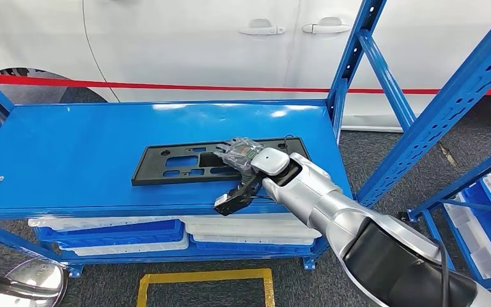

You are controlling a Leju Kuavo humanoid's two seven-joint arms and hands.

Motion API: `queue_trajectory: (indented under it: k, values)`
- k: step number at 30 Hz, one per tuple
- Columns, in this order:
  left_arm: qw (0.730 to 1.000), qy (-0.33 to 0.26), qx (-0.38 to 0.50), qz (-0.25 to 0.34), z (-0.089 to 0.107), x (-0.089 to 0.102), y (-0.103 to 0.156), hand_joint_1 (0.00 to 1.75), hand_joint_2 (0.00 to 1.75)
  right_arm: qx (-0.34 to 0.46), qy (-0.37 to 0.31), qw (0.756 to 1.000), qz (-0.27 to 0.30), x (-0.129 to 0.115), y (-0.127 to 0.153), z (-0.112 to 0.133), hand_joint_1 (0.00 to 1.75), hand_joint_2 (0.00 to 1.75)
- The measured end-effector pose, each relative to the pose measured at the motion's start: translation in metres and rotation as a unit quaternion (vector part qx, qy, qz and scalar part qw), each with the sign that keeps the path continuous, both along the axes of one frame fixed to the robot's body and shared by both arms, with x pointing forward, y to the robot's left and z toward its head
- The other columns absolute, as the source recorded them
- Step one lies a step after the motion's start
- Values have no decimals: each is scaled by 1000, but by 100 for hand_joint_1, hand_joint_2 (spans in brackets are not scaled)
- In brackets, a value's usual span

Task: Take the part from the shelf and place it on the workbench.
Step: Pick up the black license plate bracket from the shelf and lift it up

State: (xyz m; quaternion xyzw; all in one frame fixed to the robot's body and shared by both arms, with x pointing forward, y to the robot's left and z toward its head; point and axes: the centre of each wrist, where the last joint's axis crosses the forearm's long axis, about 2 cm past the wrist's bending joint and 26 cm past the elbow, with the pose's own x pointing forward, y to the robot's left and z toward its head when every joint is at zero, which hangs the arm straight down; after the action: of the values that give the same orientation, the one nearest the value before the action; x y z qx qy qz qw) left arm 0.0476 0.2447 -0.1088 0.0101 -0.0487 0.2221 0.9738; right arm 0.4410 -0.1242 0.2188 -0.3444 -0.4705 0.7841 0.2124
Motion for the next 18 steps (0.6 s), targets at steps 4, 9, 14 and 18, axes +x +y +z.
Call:
queue_trajectory:
  k: [4,9,14,18]
  values:
    - [1000,-2,0,0,0,0,0,0,0,6,-1,1000,0,-1,0,-1,131,175]
    - [1000,-1,1,-4,0,0,0,0,0,22,-14,1000,-7,-3,0,-7,175,175]
    - [1000,1,2,-7,0,0,0,0,0,30,-16,999,-13,-5,-3,-14,175,175]
    - [1000,1,2,-8,0,0,0,0,0,34,-16,999,-17,-5,-7,-16,175,175]
